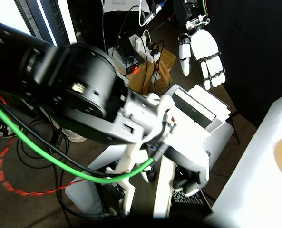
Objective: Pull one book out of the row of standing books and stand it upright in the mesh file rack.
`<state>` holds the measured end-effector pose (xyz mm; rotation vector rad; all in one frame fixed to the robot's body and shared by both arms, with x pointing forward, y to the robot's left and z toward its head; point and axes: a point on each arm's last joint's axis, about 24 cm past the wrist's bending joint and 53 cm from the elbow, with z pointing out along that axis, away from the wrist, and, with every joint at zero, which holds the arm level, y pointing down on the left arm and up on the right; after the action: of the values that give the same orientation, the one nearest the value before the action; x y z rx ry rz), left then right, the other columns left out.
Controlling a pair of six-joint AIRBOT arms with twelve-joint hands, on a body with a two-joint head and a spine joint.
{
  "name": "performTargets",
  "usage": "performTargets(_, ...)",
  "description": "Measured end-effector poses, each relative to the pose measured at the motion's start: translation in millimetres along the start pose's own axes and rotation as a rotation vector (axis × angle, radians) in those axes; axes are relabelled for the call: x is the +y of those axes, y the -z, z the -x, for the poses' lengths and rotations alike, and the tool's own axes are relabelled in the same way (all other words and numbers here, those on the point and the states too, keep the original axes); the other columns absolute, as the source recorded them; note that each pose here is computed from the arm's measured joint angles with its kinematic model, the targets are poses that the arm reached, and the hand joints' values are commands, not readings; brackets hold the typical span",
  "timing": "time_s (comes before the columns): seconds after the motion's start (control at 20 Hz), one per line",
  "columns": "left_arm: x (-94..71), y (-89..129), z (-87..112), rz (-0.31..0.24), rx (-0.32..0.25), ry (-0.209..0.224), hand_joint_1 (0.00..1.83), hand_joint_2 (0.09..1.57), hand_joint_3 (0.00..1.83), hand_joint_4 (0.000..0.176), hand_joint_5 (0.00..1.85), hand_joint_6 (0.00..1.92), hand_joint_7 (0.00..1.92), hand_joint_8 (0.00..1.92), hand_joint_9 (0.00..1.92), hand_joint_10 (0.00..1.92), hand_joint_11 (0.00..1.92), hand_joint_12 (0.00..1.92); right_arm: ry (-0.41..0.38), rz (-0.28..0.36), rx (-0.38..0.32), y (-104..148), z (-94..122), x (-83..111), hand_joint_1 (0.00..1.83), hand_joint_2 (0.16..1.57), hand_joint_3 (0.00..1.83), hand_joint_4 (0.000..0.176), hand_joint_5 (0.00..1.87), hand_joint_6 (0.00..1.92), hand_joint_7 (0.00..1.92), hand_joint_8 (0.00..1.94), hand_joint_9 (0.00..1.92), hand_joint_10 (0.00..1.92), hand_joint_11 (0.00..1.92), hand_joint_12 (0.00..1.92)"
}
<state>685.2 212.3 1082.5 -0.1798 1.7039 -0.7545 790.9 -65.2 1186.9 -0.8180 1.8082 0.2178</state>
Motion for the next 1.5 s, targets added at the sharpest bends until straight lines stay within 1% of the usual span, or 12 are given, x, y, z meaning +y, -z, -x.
performTargets(0.1, 1.8, -0.2, -2.2, 0.004, 0.003, 0.006, 0.00, 1.53, 0.00, 0.000, 0.10, 0.00, 0.00, 0.00, 0.00, 0.00, 0.00, 0.00, -0.013, -0.019, 0.003, -4.8, -2.2, -7.6, 1.33, 1.25, 0.00, 0.000, 0.66, 1.17, 0.73, 1.44, 0.72, 1.69, 0.64, 1.87)
performTargets(0.15, 2.5, 0.4, -3.1, 0.005, 0.004, 0.005, 0.00, 1.53, 0.00, 0.000, 0.10, 0.00, 0.00, 0.00, 0.00, 0.00, 0.00, 0.00, -0.027, -0.030, 0.004, -7.3, -4.4, -11.8, 1.34, 1.24, 0.00, 0.000, 0.70, 1.08, 0.74, 1.43, 0.75, 1.69, 0.63, 1.88)
performTargets(0.35, -0.3, 0.1, -8.2, -0.004, 0.009, 0.017, 0.00, 1.53, 0.00, 0.000, 0.06, 0.00, 0.00, 0.00, 0.00, 0.00, 0.00, 0.00, -0.050, -0.028, -0.012, -6.2, -2.3, -9.1, 1.32, 1.26, 0.00, 0.000, 0.67, 1.37, 0.67, 1.41, 0.67, 1.63, 0.42, 1.78)
performTargets(0.55, -1.1, 0.2, -7.7, -0.008, 0.006, 0.026, 0.00, 1.53, 0.00, 0.000, 0.07, 0.01, 0.00, 0.00, 0.00, 0.00, 0.00, 0.00, -0.043, 0.021, -0.032, 8.2, 2.5, 12.8, 1.32, 1.25, 0.00, 0.000, 0.71, 1.18, 0.71, 1.46, 0.69, 1.68, 0.46, 1.92)
performTargets(0.6, -0.9, 0.4, -7.6, -0.009, 0.005, 0.026, 0.00, 1.52, 0.00, 0.000, 0.08, 0.01, 0.00, 0.00, 0.00, 0.00, 0.00, 0.00, -0.042, 0.023, -0.038, 11.1, 3.3, 13.6, 1.21, 1.26, 0.00, 0.000, 0.72, 1.20, 0.75, 1.55, 0.67, 1.62, 0.51, 1.92)
performTargets(0.7, 2.2, 0.8, -8.8, 0.003, 0.008, 0.033, 0.00, 1.52, 0.00, 0.000, 0.08, 0.01, 0.00, 0.00, 0.00, 0.00, 0.00, 0.00, -0.041, 0.028, -0.047, 15.6, 6.7, 15.1, 1.30, 1.24, 0.00, 0.000, 0.74, 1.28, 0.79, 1.38, 0.58, 1.60, 0.06, 1.84)
performTargets(0.85, 2.4, 1.2, -9.9, 0.003, 0.010, 0.034, 0.00, 1.53, 0.00, 0.000, 0.09, 0.01, 0.00, 0.00, 0.00, 0.00, 0.00, 0.00, 0.011, 0.021, -0.062, 8.1, 15.2, 15.2, 1.35, 1.20, 0.00, 0.000, 0.80, 1.19, 0.78, 1.24, 0.80, 1.47, 0.60, 1.69)
performTargets(1.0, 0.7, 0.7, -13.7, -0.001, 0.015, 0.039, 0.00, 1.52, 0.00, 0.000, 0.08, 0.01, 0.00, 0.00, 0.00, 0.00, 0.00, 0.00, 0.006, 0.003, -0.056, -5.7, 18.2, 9.9, 1.35, 1.19, 0.00, 0.000, 0.77, 1.30, 0.81, 1.14, 0.81, 1.43, 0.52, 1.63)
performTargets(1.15, 1.0, -1.3, -12.7, -0.006, 0.005, 0.045, 0.00, 1.53, 0.00, 0.000, 0.07, 0.00, 0.00, 0.00, 0.00, 0.00, 0.00, 0.00, -0.018, -0.029, -0.053, -8.5, 16.5, -5.7, 1.34, 1.23, 0.01, 0.000, 0.68, 1.34, 0.75, 1.31, 0.73, 1.57, 0.55, 1.71)
performTargets(1.3, -0.2, -1.6, -14.2, -0.012, 0.010, 0.048, 0.00, 1.53, 0.00, 0.000, 0.07, 0.00, 0.00, 0.00, 0.00, 0.00, 0.00, 0.00, -0.033, -0.069, -0.032, -10.2, 1.0, -25.1, 1.33, 1.28, 0.00, 0.000, 0.66, 1.13, 0.72, 1.54, 0.62, 1.82, 0.53, 1.92)
performTargets(1.4, -0.8, -1.6, -14.2, -0.014, 0.009, 0.047, 0.00, 1.52, 0.00, 0.000, 0.06, 0.00, 0.00, 0.00, 0.00, 0.00, 0.00, 0.00, -0.044, -0.080, -0.001, -15.1, -16.0, -28.8, 1.35, 1.24, 0.00, 0.000, 0.73, 1.04, 0.77, 1.43, 0.71, 1.70, 0.56, 1.92)
performTargets(1.5, -1.0, -1.6, -14.1, -0.015, 0.009, 0.047, 0.00, 1.52, 0.00, 0.005, 0.07, 0.00, 0.00, 0.00, 0.00, 0.00, 0.00, 0.00, -0.054, -0.075, 0.023, -18.6, -26.8, -25.6, 1.34, 1.24, 0.00, 0.000, 0.72, 1.19, 0.75, 1.37, 0.67, 1.67, 0.40, 1.84)
